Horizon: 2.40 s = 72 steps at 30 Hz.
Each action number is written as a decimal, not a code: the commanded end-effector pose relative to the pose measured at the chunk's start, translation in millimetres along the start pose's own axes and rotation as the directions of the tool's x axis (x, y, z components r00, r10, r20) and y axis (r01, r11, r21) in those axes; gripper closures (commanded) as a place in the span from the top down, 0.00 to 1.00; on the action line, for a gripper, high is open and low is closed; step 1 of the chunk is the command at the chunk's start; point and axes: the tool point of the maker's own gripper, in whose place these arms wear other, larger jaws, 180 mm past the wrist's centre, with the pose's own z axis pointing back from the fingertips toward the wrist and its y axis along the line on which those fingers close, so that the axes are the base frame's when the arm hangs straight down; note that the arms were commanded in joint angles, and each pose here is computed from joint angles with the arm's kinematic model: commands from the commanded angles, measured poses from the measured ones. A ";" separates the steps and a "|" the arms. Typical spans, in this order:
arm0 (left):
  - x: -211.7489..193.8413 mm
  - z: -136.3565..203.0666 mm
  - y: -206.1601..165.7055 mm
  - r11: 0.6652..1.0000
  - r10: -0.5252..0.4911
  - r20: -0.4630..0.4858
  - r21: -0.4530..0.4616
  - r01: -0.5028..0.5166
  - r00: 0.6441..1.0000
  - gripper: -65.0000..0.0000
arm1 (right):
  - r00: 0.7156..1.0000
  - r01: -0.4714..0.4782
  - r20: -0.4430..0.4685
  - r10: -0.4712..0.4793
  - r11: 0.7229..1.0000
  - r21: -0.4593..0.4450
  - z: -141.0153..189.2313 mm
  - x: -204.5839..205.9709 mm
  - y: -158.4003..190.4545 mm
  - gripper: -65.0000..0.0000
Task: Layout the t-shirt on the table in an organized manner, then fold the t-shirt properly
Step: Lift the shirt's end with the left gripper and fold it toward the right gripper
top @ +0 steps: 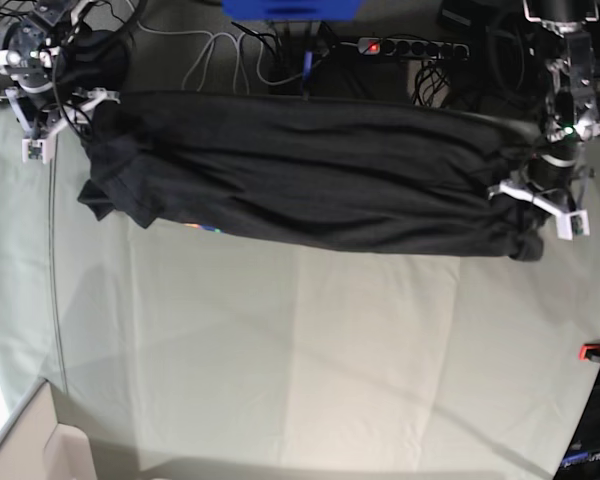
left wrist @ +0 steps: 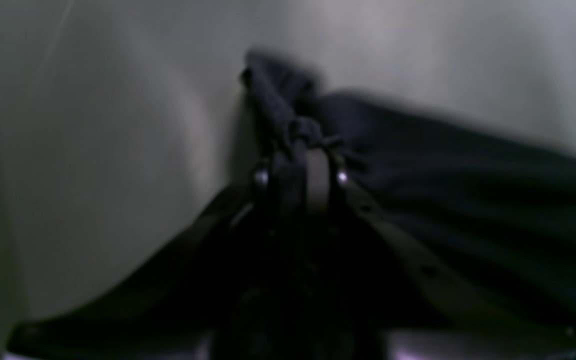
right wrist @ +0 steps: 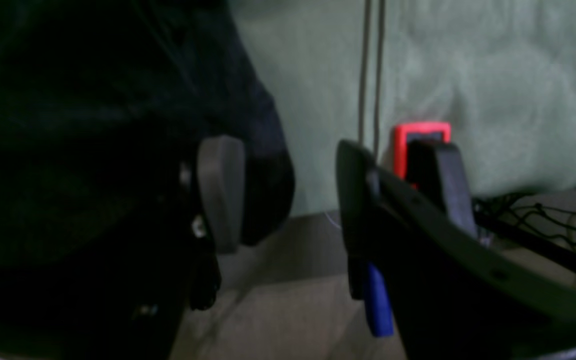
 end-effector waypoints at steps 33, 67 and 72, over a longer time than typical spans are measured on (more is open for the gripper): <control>-26.0 79.9 -285.6 0.832 -0.325 0.190 -0.408 0.376 0.926 0.02 | 0.998 -0.012 0.065 0.011 1.000 0.008 0.5 21.8 0.3 0.47; -1.7 106.6 -320.7 0.743 -0.336 0.322 -0.487 0.460 0.885 0.55 | 0.998 -0.015 0.069 0.014 1.000 0.010 0.3 23.6 1.6 0.47; -7.1 85.6 -290.6 0.779 -0.370 0.278 -0.427 0.459 0.886 0.42 | 0.998 -0.015 0.069 0.014 1.000 0.010 0.3 23.6 1.6 0.47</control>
